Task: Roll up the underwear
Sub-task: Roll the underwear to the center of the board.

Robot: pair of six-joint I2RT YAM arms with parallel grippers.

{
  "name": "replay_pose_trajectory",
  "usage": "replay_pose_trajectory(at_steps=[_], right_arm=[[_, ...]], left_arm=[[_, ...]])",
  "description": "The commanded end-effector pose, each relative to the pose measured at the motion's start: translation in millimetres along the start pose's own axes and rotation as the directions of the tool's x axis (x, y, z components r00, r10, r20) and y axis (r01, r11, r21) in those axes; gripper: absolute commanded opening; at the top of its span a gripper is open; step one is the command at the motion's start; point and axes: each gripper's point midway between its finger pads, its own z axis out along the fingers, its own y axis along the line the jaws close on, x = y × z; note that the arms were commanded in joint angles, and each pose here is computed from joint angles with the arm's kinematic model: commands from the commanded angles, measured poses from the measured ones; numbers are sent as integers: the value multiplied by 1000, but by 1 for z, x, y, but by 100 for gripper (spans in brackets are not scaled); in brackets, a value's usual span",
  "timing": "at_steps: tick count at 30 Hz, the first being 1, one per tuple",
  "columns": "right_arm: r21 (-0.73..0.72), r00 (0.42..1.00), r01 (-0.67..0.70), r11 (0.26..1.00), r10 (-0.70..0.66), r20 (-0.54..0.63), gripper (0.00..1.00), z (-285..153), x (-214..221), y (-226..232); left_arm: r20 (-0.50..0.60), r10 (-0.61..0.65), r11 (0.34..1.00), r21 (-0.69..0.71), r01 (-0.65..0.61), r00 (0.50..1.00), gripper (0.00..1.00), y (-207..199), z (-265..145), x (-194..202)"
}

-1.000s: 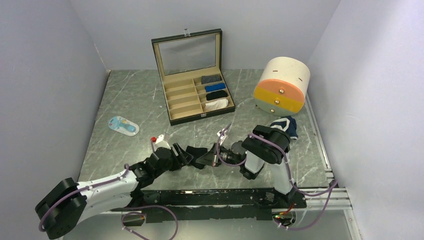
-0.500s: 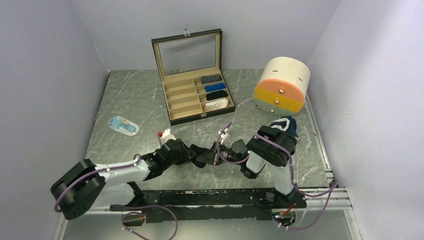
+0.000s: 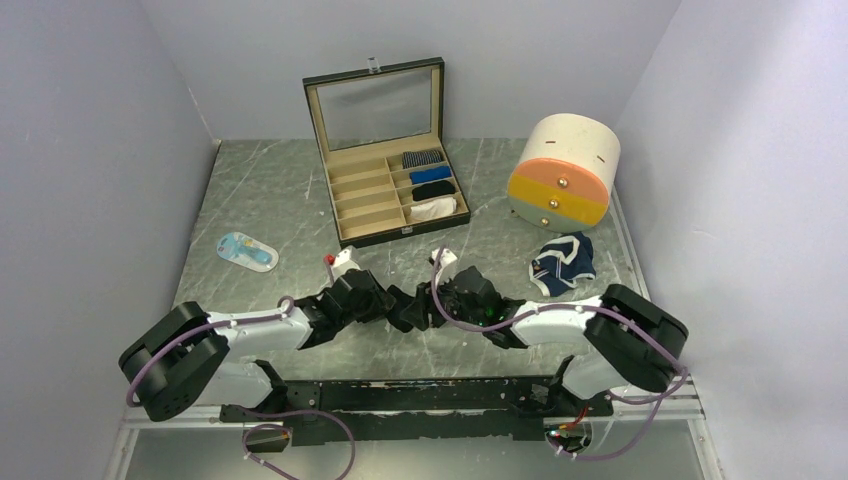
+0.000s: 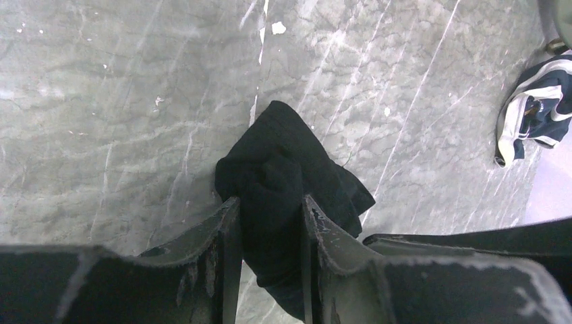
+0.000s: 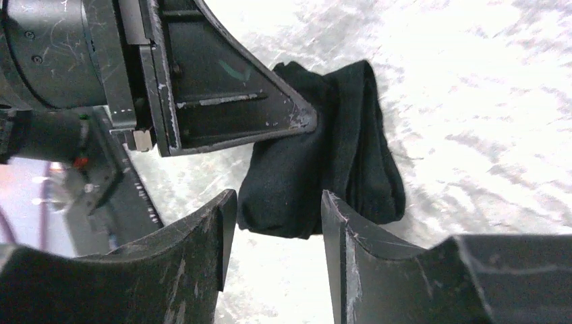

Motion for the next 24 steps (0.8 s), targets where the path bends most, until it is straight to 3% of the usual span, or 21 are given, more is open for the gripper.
replay_pose_trajectory(at_steps=[1, 8, 18, 19, 22, 24], right_arm=[[168, 968, 246, 955, -234, -89, 52, -9, -1, -19], [255, 926, 378, 890, -367, -91, 53, 4, -15, 1], [261, 912, 410, 874, -387, -136, 48, 22, 3, 2], [273, 913, 408, 871, -382, -147, 44, 23, 6, -1], [252, 926, 376, 892, -354, -131, 14, 21, 12, -2], [199, 945, 325, 925, -309, -106, 4, 19, 14, 1]], left_arm=[[-86, 85, 980, -171, -99, 993, 36, 52, -2, 21], [-97, 85, 979, -178, -101, 992, 36, 53, -1, 23], [-105, 71, 980, -177, -89, 992, 38, 56, -2, 27], [-105, 73, 980, -176, -90, 992, 38, 56, -2, 27], [-109, 73, 980, -177, -92, 991, 39, 55, -3, 27], [-105, 69, 981, -176, -87, 992, 42, 56, -5, 26]])
